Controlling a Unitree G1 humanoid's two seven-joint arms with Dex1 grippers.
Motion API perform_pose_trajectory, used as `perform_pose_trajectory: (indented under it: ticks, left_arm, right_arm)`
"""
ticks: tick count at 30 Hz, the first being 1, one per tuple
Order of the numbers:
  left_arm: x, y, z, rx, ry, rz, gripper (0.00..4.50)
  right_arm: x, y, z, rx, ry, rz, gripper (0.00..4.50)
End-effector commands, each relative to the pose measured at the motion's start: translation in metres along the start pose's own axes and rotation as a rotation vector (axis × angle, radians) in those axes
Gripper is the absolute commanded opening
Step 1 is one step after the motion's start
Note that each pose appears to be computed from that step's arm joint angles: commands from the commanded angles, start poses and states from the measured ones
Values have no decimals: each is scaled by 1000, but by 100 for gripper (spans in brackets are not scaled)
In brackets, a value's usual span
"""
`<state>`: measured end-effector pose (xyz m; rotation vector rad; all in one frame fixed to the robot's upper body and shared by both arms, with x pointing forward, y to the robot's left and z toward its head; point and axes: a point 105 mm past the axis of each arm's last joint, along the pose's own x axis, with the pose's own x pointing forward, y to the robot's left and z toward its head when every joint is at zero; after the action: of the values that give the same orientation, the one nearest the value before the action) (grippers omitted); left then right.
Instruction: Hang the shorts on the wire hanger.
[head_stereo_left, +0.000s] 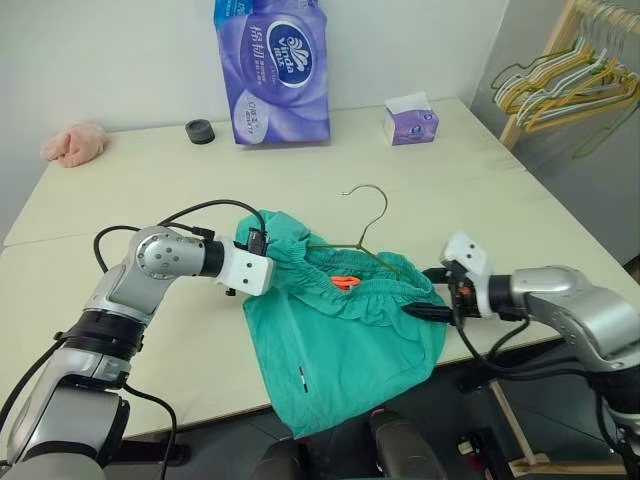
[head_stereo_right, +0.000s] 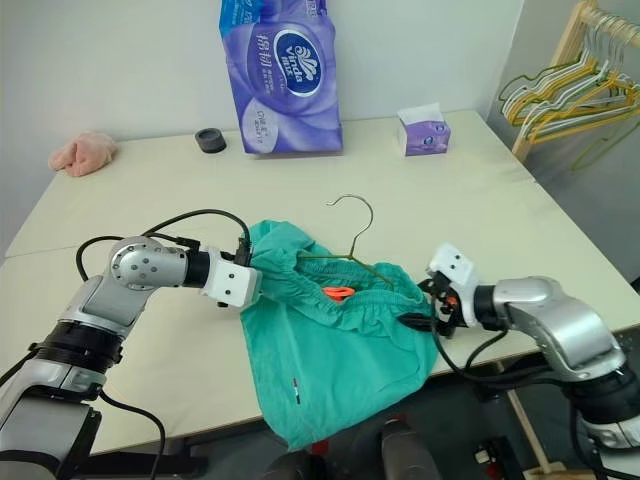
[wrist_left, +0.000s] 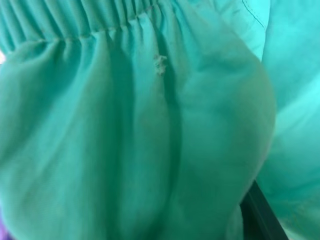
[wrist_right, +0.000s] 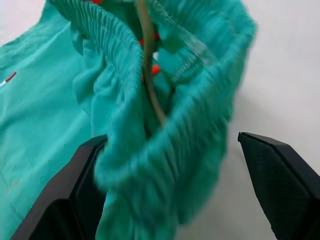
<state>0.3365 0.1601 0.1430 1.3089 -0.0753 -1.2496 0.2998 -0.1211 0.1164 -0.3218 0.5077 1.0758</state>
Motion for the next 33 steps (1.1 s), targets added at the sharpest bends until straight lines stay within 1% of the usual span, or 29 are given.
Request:
perform_pose_trajectory:
  ticks: [1, 2, 3, 4, 6, 7, 8, 10, 14, 21, 23, 25, 26, 28, 30, 33]
  left_arm:
    - [-6, 11, 10, 20, -36, 47, 74]
    - [-6, 11, 11, 17, -39, 50, 74]
    - [-6, 11, 11, 16, -42, 51, 74]
    - [-6, 11, 12, 15, -43, 51, 74]
    - [-6, 11, 12, 11, -45, 52, 74]
    - [-6, 10, 13, 8, -47, 51, 74]
    - [-7, 9, 13, 6, -49, 47, 74]
    - [-7, 6, 13, 3, -52, 33, 74]
    - [-6, 0, 15, 1, -67, -4, 73]
    - [-2, 1, 19, 12, -84, -28, 72]
    - [-1, 5, 19, -35, -91, -7, 72]
    - [-1, 10, 24, -98, -133, 13, 145]
    - [-1, 10, 26, -118, -149, 13, 164]
    - [-2, 13, 27, -190, -183, 45, 223]
    - [-7, 18, 22, -273, -194, 87, 287]
    - [-19, 23, 7, -392, -183, 144, 380]
  right_arm:
    - [7, 1, 8, -55, 16, 55, 413]
    - [9, 0, 7, -58, 26, 64, 413]
    - [11, -1, 7, -60, 32, 69, 375]
    - [12, -2, 7, -62, 35, 72, 353]
    - [13, 0, 10, -69, 34, 99, 292]
    - [13, 1, 13, -72, 30, 112, 249]
    - [13, 2, 15, -76, 27, 122, 220]
    - [12, 4, 17, -83, 26, 134, 142]
    - [9, 10, 20, -98, 29, 157, 4]
    - [5, 20, 24, -114, 33, 194, 0]
    - [5, 21, 24, -113, 29, 192, 0]
    - [5, 21, 25, -109, 21, 188, 0]
    - [5, 22, 26, -107, 16, 186, 0]
    - [5, 22, 27, -101, 6, 180, 0]
    - [3, 22, 27, -96, 2, 174, 0]
    - [-2, 21, 26, -89, 0, 162, 0]
